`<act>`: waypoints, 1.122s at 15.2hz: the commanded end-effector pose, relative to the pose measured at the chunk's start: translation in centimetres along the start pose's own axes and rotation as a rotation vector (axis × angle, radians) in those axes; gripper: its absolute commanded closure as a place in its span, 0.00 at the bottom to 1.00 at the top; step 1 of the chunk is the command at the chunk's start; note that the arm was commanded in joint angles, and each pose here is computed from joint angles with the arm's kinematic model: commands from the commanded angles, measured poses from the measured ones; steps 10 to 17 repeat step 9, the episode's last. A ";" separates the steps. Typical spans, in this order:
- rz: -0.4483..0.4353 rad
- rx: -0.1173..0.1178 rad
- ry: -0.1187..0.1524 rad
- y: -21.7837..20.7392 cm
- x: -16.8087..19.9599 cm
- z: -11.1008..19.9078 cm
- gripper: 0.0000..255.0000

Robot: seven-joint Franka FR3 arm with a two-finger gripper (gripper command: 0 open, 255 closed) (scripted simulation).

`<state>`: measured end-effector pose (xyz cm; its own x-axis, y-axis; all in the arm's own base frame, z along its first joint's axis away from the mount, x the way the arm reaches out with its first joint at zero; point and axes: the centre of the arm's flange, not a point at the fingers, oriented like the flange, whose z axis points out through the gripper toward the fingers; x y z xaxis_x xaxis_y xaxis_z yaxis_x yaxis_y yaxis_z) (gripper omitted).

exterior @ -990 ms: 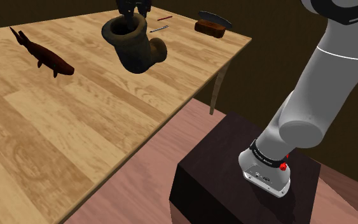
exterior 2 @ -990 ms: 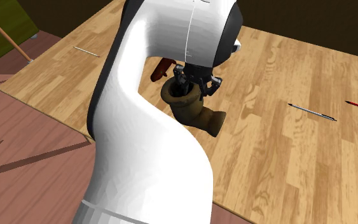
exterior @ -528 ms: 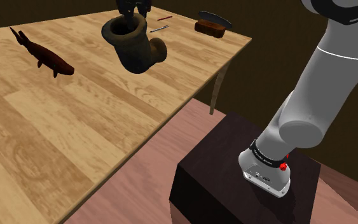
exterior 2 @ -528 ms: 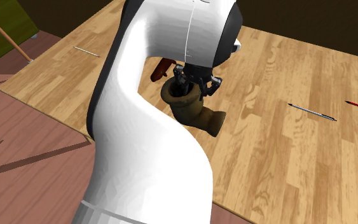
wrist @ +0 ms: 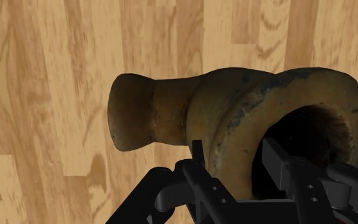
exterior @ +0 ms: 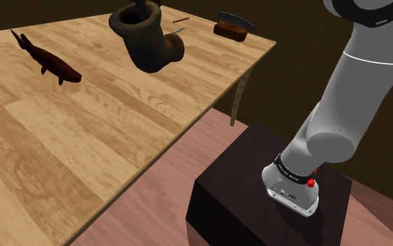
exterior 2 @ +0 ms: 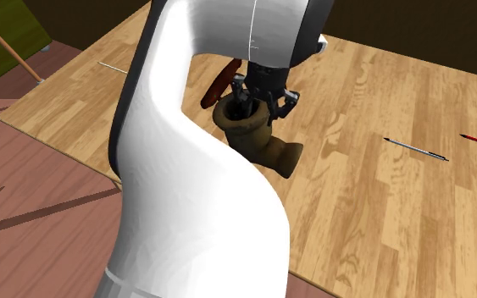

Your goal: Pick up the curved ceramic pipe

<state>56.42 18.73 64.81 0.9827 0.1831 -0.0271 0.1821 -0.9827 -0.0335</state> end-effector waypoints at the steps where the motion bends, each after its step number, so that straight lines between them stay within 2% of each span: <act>1: 0.000 0.000 0.003 -0.1 -0.1 -1.3 1.00; 7: 0.000 0.000 0.003 -0.2 -0.2 -4.4 1.00; 17: 0.000 0.000 0.003 -0.2 -0.2 -4.5 1.00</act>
